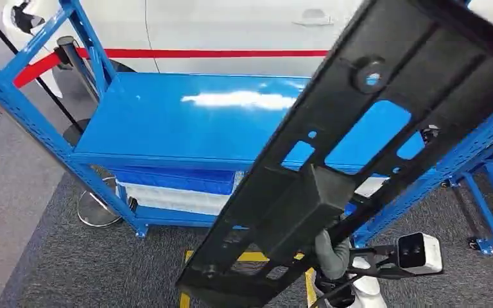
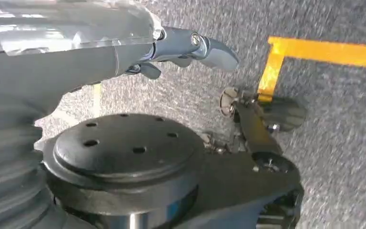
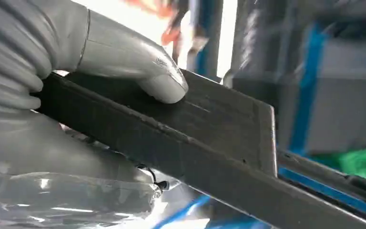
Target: Take the parts from the cabinet and place them on the table.
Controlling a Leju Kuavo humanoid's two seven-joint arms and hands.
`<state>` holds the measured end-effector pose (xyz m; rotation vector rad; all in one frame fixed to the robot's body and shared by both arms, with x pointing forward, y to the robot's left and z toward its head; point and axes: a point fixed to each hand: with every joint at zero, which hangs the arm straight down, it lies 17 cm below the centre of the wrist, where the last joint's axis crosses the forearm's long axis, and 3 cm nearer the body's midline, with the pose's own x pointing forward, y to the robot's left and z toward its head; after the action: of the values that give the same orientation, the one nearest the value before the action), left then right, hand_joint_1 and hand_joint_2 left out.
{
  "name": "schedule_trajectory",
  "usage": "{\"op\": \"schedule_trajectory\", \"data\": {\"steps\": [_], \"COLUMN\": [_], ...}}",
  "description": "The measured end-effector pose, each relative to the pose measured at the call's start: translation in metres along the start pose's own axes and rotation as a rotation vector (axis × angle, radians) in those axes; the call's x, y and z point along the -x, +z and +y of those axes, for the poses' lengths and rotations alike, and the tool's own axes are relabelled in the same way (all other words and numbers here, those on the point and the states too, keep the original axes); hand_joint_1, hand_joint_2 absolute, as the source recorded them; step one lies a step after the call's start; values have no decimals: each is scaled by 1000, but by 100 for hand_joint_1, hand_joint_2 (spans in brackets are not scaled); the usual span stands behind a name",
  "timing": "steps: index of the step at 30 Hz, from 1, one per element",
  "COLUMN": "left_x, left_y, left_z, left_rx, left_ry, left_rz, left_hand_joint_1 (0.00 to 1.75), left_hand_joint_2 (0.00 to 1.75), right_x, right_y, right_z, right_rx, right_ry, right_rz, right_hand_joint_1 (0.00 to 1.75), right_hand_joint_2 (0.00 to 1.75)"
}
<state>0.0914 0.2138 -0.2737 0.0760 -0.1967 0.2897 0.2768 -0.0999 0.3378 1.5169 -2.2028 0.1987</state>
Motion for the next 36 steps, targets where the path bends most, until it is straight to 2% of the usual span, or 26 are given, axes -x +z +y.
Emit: {"op": "schedule_trajectory", "data": {"steps": [8,17,21,25,36], "left_x": [2,-1,0,1,-3], "left_y": [0,0,1,1,0], "left_z": [-1,-4,-6,-7,-3], "left_rx": [2,20,30,30,24], "left_ry": [-16,-37,-45,-41,-57], "left_rz": [23,19,18,21,-8], "left_hand_joint_1": [0,0,0,0,0], "left_hand_joint_2": [175,175,175,175,175], "right_x": [-12,-10,1,13,-8], "right_y": [-26,-36,-34,-34,-46], "right_z": [27,34,32,24,24], "right_rx": [-135,-156,-124,-66,-25], "right_ry": [-213,-226,-170,-2,209], "right_rz": [-50,-50,-9,23,-40], "right_hand_joint_1": [175,175,175,175,175], "right_hand_joint_2": [175,175,175,175,175]}}
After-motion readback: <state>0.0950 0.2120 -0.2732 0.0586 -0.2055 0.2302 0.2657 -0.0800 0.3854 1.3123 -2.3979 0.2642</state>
